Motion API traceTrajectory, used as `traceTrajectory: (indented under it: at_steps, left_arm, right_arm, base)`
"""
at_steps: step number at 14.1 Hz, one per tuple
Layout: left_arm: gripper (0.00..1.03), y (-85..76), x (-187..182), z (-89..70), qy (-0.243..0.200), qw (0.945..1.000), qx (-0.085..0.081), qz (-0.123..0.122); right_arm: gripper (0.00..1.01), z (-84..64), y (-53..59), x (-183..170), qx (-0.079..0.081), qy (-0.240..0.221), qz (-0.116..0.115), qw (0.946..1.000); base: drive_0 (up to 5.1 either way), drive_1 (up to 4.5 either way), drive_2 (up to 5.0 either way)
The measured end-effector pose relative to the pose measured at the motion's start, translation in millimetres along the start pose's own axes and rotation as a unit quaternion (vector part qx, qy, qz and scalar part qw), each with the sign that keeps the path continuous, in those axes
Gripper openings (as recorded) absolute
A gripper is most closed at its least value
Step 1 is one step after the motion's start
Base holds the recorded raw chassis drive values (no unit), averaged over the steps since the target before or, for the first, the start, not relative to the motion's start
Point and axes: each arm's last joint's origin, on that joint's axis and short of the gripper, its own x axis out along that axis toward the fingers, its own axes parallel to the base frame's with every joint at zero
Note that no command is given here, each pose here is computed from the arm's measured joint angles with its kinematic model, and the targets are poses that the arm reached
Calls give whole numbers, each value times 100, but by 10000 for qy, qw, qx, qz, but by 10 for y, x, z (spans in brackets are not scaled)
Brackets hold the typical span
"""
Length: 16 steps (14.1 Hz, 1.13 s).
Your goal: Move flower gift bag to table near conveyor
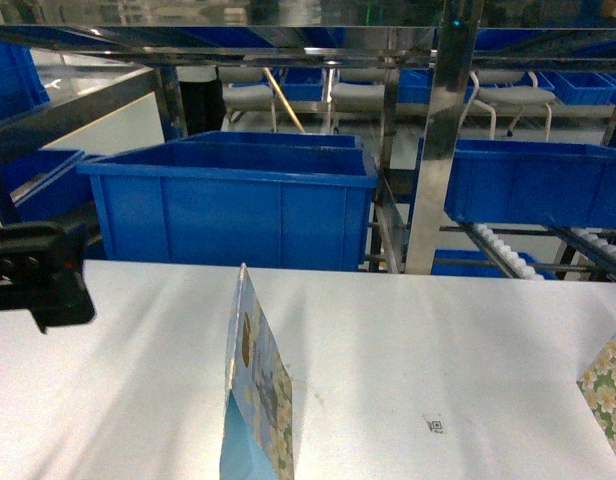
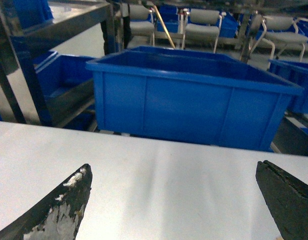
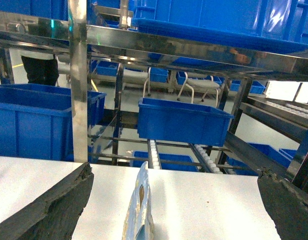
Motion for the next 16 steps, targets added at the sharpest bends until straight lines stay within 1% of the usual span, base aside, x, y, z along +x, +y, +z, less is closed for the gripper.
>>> traceTrajectory:
  at_steps: [1,2,4,5,6,7,10,12,15,16]
  left_arm:
    - [98,118,-16,126,-261,9996,-118,35]
    - [98,207,-70,266,-571,9982,-187,1]
    - [98,254,-183,439,-992,9947,-214,-153]
    - [98,298,-283,536,-1268,9914,-211,-266]
    - [98,346,-388,596,-1481,9883,-196,-301]
    - [98,386,-492,638,-1598,9864,-155,-359]
    - [98,477,-776,629,-1466,9877,-25,-548]
    - [98,508,-927,625,-1425,9873,37,-702]
    - [98,547,-1201,516,-1135,9901,52,-823]
    - [98,569,-1283,481,-1081,9908,56,-813]
  right_arm:
    - [98,0,0,0,0,0,0,10000]
    - [98,0,0,0,0,0,0,10000]
    - [98,0,0,0,0,0,0,10000]
    - [98,0,0,0,0,0,0,10000]
    - [98,0,0,0,0,0,0,10000]
    - [98,0,0,0,0,0,0,10000]
    - [98,0,0,0,0,0,0,10000]
    - [98,0,0,0,0,0,0,10000]
    - [98,0,0,0,0,0,0,10000]
    - [98,0,0,0,0,0,0,10000]
  base:
    - [0,0,0]
    - [0,0,0]
    - [0,0,0]
    - [0,0,0]
    - [0,0,0]
    - [0,0,0]
    - [0,0,0]
    - [0,0,0]
    - [0,0,0]
    - [0,0,0]
